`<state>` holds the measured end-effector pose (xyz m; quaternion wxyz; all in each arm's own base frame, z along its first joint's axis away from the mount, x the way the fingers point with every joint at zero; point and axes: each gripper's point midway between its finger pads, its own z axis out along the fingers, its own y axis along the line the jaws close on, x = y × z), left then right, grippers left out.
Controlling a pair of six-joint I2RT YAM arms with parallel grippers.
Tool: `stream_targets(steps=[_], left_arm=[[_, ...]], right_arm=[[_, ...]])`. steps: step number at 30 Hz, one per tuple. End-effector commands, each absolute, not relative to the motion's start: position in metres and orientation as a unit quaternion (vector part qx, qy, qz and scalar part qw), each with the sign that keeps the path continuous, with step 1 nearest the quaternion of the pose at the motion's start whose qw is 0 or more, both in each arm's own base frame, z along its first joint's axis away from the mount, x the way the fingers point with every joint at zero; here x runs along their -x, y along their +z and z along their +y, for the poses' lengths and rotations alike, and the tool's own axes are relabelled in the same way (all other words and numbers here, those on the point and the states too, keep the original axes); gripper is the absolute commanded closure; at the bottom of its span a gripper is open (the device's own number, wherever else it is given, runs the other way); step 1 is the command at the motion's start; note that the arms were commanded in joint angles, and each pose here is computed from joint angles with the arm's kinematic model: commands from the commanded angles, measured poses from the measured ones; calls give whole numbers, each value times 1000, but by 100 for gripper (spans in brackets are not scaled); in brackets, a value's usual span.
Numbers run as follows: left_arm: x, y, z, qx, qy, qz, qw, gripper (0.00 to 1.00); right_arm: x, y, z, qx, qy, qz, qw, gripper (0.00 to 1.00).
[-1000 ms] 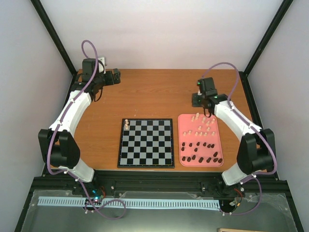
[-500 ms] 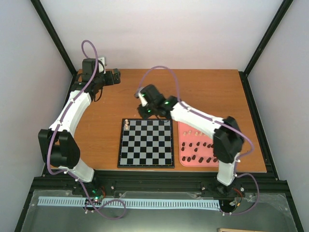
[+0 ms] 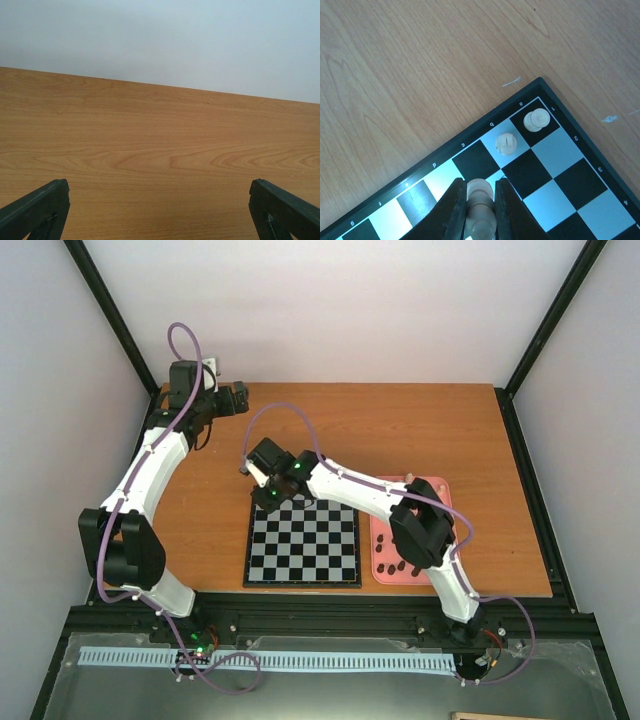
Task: Set up the chess pieces on the board
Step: Place the chess piece on the chessboard.
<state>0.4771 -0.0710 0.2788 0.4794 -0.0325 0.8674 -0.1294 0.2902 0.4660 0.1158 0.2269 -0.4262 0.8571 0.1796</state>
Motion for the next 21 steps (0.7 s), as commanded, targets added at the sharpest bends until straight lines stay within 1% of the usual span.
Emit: stream_targets(steps=[1, 10, 21], left_arm=[[-473, 311, -70, 33, -132, 849, 511, 0], [-473, 311, -70, 33, -134, 848, 512, 0], [-476, 306, -71, 34, -133, 851, 507, 0]], right_arm=[[-286, 103, 475, 442, 178, 854, 210, 96], [-289, 77, 490, 451, 169, 855, 192, 96], [-287, 68, 491, 456, 167, 855, 180, 96]])
